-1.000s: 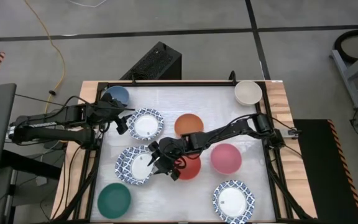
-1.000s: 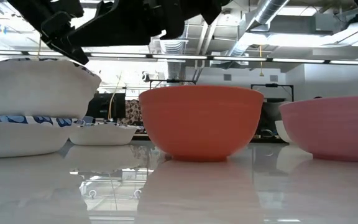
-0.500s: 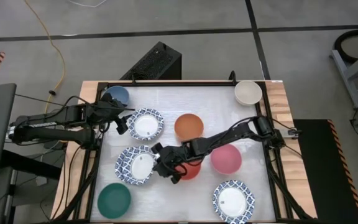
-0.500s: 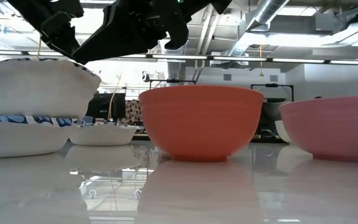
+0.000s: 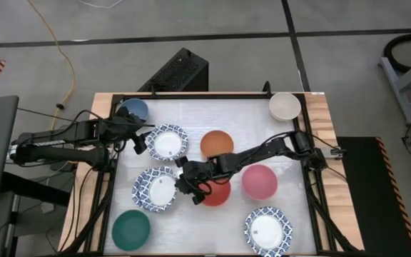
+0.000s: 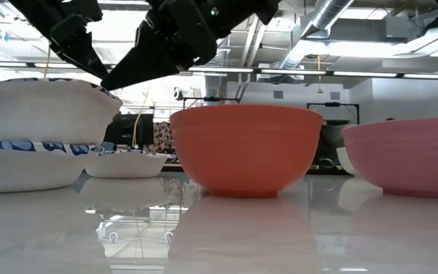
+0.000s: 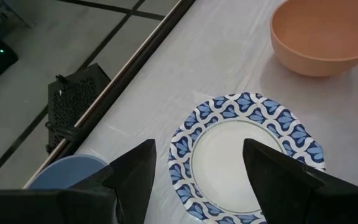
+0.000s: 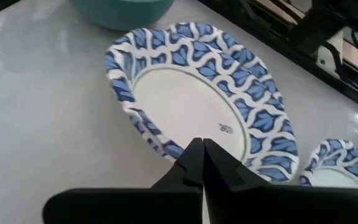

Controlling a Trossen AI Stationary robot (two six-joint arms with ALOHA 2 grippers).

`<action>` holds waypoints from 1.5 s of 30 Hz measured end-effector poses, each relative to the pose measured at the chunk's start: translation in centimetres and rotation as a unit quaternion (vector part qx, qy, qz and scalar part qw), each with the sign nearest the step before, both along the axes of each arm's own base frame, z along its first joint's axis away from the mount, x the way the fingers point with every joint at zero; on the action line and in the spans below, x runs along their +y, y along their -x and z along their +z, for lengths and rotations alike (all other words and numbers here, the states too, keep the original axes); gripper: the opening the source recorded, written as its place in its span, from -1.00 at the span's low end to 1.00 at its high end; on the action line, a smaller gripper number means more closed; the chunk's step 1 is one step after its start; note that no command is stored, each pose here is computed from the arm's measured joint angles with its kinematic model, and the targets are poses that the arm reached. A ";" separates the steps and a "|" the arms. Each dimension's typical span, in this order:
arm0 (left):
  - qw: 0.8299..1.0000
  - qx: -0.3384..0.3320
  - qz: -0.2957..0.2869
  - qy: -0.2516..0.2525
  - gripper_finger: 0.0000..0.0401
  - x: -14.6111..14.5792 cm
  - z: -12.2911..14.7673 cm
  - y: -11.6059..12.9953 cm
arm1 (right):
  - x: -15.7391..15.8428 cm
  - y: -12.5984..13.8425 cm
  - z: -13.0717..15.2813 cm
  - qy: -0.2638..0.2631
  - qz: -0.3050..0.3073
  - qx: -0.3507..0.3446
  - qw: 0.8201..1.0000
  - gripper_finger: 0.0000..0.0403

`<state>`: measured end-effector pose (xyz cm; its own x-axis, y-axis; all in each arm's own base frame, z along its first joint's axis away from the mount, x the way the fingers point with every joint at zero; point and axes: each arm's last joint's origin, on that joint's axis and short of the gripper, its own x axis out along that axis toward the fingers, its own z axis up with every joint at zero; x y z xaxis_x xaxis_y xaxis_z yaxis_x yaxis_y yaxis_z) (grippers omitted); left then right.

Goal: Nest bowls inside each other
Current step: Stack the top right white patterned bowl on top of the other middle white patterned bowl, then stack the top white patterned bowl on top of the other middle white patterned bowl

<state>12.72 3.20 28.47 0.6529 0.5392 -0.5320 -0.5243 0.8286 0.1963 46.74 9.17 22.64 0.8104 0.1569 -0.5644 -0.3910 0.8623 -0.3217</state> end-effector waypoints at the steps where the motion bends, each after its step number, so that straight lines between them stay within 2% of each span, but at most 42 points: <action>1: 1.000 0.000 0.000 0.000 0.16 0.0 0.0 0.0 | -0.2 -0.1 -0.2 -0.004 -0.002 0.002 1.000 -0.92; 6: 1.000 0.000 0.000 0.000 0.16 0.0 0.0 0.0 | -0.4 -0.5 -1.3 -0.013 0.000 0.012 1.000 -0.93; 16: 1.000 0.000 0.000 0.000 0.16 0.0 0.0 0.0 | -0.8 -1.4 -2.2 -0.009 -0.002 -0.015 1.000 -0.90; 20: 1.000 -0.003 0.003 0.004 0.16 0.0 0.0 0.0 | -1.5 -1.4 -1.6 0.029 -0.065 -0.031 0.997 -0.92; 24: 1.000 -0.004 0.004 0.005 0.16 0.0 0.0 0.0 | -2.9 -1.5 -0.9 0.102 -0.158 -0.057 0.981 -0.87; 26: 1.000 -0.004 0.004 0.005 0.16 0.0 0.0 0.0 | -3.6 -1.6 -0.9 0.138 -0.179 -0.059 0.972 -0.80; 30: 1.000 -0.004 0.003 0.005 0.16 0.0 0.0 0.0 | -5.0 -1.7 -0.9 0.175 -0.171 -0.054 0.968 -0.56; 39: 1.000 -0.004 0.004 0.006 0.16 0.0 0.0 0.0 | -6.8 -2.0 -1.0 0.145 -0.138 -0.050 0.979 0.18; 41: 1.000 -0.005 0.004 0.007 0.16 0.0 0.0 0.0 | -7.0 -1.9 -1.1 0.146 -0.138 -0.043 0.979 0.25; 45: 1.000 -0.005 0.004 0.007 0.16 0.0 0.0 0.0 | -7.6 -1.9 -1.3 0.139 -0.130 -0.034 0.981 0.26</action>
<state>12.74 3.19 28.45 0.6535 0.5374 -0.5330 -0.5332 0.8267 0.1796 48.61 1.57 21.36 0.8399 -0.2126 -0.4994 -0.1388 0.8054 -0.5763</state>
